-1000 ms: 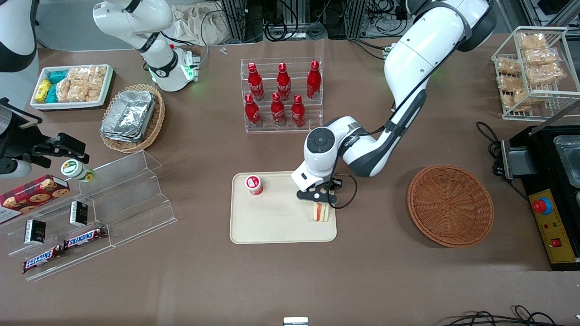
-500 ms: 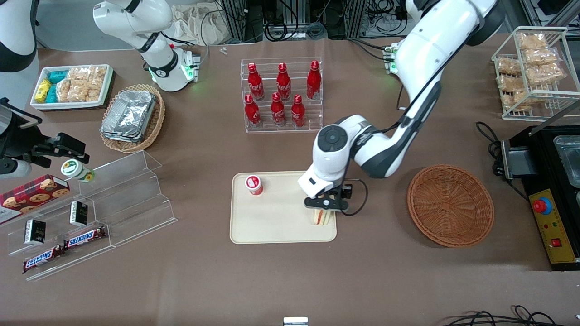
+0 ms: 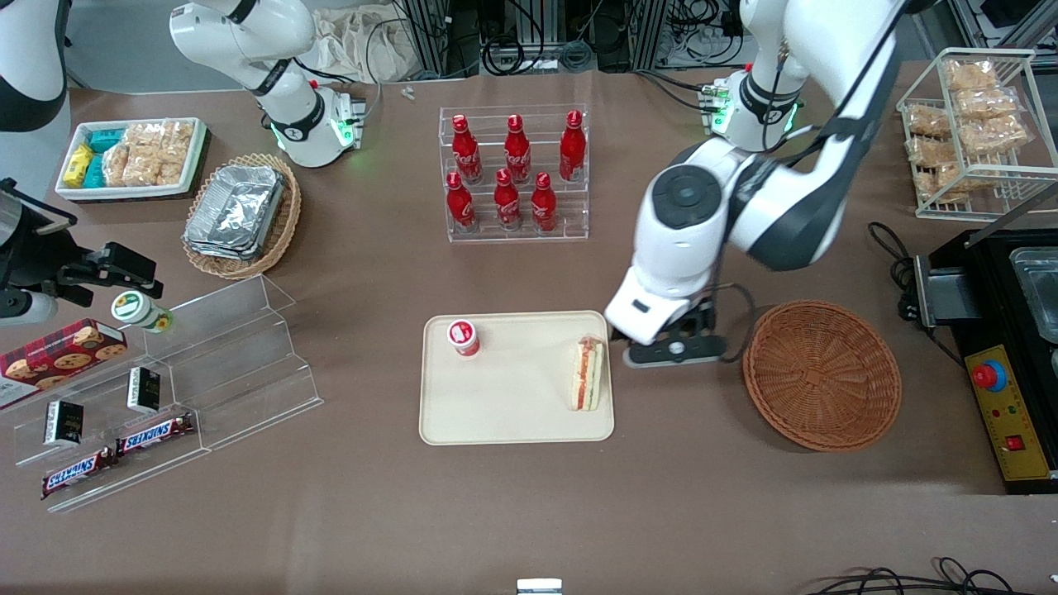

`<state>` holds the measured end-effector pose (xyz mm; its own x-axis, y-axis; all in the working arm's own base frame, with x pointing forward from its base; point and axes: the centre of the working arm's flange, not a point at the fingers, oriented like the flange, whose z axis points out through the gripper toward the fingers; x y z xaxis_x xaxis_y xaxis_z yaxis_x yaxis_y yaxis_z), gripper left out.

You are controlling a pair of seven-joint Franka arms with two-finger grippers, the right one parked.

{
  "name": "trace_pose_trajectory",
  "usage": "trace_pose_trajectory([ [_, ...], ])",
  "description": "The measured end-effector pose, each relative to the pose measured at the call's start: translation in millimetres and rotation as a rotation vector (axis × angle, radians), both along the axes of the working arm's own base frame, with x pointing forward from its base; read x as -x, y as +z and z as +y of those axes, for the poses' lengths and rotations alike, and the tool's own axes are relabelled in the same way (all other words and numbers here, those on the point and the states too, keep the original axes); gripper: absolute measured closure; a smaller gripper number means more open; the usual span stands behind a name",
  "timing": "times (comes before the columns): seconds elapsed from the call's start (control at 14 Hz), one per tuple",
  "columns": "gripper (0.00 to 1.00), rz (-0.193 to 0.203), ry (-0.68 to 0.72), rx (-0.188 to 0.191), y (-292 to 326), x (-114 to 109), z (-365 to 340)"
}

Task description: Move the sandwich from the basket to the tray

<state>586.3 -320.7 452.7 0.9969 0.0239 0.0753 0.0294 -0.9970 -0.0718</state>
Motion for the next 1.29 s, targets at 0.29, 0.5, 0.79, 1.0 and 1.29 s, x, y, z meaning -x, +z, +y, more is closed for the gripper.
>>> trace_pose_trajectory([
  [0.29,0.00,0.078,-0.092,0.034,44.8,-11.0,81.5],
  [0.5,0.00,0.128,-0.134,0.077,90.4,-3.7,148.6],
  [0.79,0.00,0.161,-0.173,0.054,168.7,33.1,257.0],
  [1.0,0.00,0.145,-0.160,0.062,208.2,62.9,309.4],
  [1.29,0.00,0.142,-0.176,0.063,209.3,63.0,301.0],
])
